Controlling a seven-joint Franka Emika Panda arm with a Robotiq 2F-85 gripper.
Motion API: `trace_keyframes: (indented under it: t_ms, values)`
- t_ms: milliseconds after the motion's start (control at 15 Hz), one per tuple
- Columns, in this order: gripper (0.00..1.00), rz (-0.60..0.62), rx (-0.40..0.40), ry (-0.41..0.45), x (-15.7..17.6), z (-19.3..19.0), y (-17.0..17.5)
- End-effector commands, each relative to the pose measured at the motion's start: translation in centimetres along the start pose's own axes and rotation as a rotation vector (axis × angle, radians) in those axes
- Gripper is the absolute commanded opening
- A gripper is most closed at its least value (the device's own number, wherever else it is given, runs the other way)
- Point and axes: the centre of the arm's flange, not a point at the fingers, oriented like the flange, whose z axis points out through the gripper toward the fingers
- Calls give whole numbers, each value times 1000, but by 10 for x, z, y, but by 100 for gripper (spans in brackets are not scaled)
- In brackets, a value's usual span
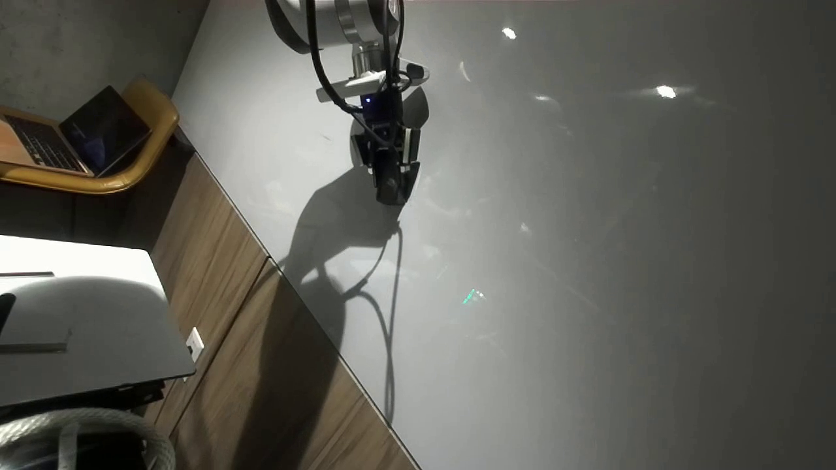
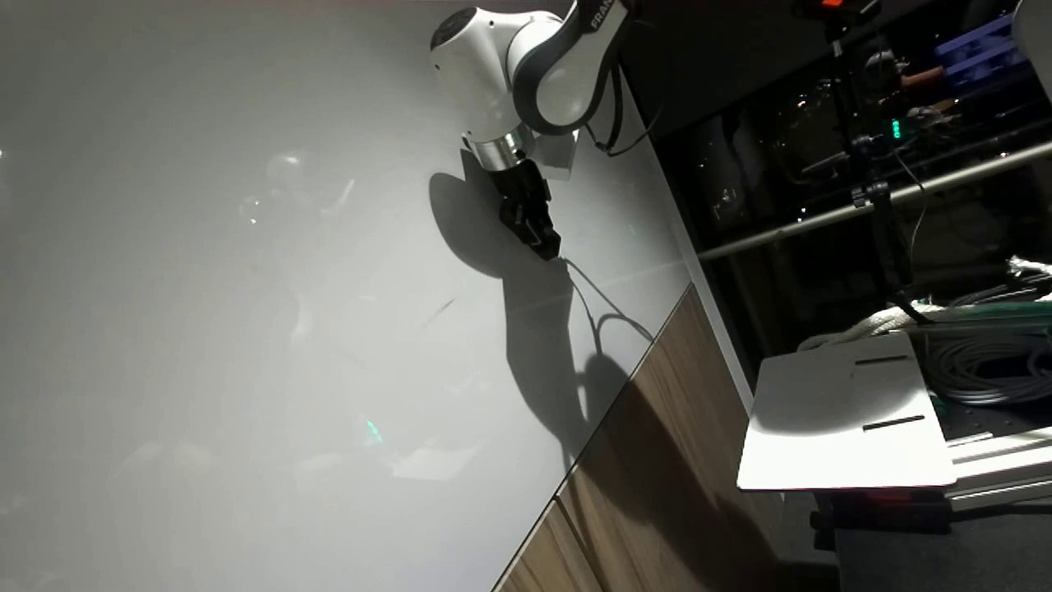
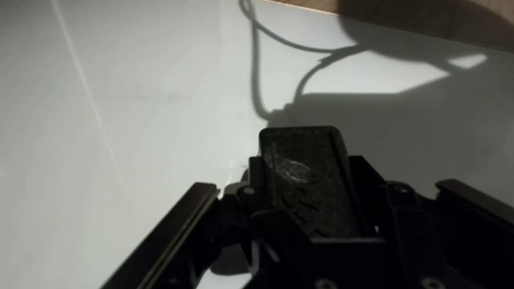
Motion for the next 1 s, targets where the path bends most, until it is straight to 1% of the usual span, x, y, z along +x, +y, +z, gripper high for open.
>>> trace_keyframes:
  t_ms: [0,133,333,467,600,933]
  values:
    - [30,21,-15,41,13,58,29]
    - [30,33,-17,25,8,77,36]
    - [30,47,-11,9,5,88,40]
    - [30,42,0,12,11,80,24]
    - [30,27,12,21,20,66,2]
    - [30,-59,-3,46,39,19,-57]
